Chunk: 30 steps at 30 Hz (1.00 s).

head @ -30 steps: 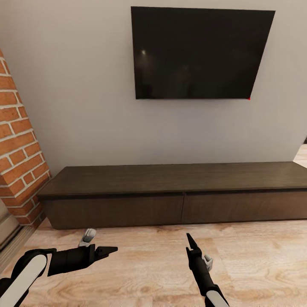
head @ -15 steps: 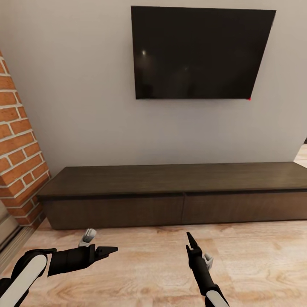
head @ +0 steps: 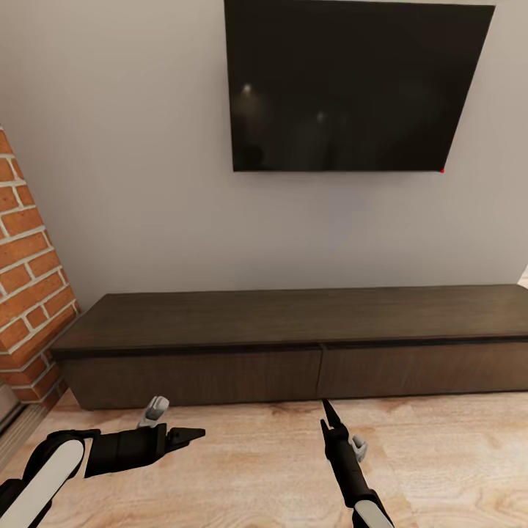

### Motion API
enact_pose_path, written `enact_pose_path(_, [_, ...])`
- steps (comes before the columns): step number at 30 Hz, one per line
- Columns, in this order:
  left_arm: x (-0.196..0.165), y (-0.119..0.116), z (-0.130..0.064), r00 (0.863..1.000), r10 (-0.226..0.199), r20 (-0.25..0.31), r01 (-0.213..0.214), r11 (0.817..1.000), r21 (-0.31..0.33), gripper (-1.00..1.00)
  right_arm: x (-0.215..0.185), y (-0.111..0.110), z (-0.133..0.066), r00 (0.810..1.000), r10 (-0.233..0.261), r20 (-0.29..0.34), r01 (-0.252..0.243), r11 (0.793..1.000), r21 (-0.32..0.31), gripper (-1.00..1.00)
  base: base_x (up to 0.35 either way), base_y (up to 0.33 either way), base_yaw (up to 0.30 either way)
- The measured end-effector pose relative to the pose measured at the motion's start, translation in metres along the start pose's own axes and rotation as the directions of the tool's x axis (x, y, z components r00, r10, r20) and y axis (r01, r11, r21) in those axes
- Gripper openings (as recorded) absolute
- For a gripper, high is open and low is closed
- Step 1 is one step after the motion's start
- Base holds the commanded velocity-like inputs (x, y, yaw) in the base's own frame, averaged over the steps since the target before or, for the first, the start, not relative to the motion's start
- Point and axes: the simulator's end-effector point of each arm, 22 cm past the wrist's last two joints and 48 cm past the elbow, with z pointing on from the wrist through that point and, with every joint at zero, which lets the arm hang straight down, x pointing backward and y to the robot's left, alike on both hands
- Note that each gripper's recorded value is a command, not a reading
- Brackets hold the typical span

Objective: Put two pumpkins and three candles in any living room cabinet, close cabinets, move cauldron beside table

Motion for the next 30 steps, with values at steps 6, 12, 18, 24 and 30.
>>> enact_pose_path(6, [0.002, 0.0, 0.001, 1.0, 0.001, -0.005, -0.001, 1.0, 0.001, 1.0, -0.001, 0.0, 0.0, 1.0, -0.006, 0.006, 0.006, 1.0, 0.001, 1.0, 0.251, 0.0, 0.0])
enact_pose_path(12, [0.002, 0.0, 0.001, 1.0, 0.0, -0.005, 0.0, 1.0, 0.001, 1.0, -0.002, -0.001, 0.0, 1.0, -0.009, 0.009, 0.009, 1.0, 0.005, 1.0, 0.282, 0.0, 0.0])
enact_pose_path(18, [0.004, -0.001, 0.003, 1.0, 0.0, -0.012, 0.0, 1.0, 0.003, 1.0, -0.002, -0.002, 0.0, 1.0, -0.01, 0.009, 0.01, 1.0, 0.006, 1.0, 0.127, 0.0, 0.0])
enact_pose_path(24, [0.035, -0.027, 0.016, 0.995, -0.016, -0.102, 0.027, 0.993, 0.112, 1.0, -0.002, -0.002, 0.0, 1.0, -0.01, 0.009, 0.01, 1.0, 0.008, 1.0, 0.012, 0.0, 0.0])
enact_pose_path(30, [0.055, -0.045, 0.003, 0.985, -0.019, -0.172, 0.057, 0.974, 0.218, 1.0, -0.002, -0.002, 0.0, 1.0, -0.011, 0.01, 0.011, 1.0, 0.007, 1.0, 0.115, 0.0, 0.0])
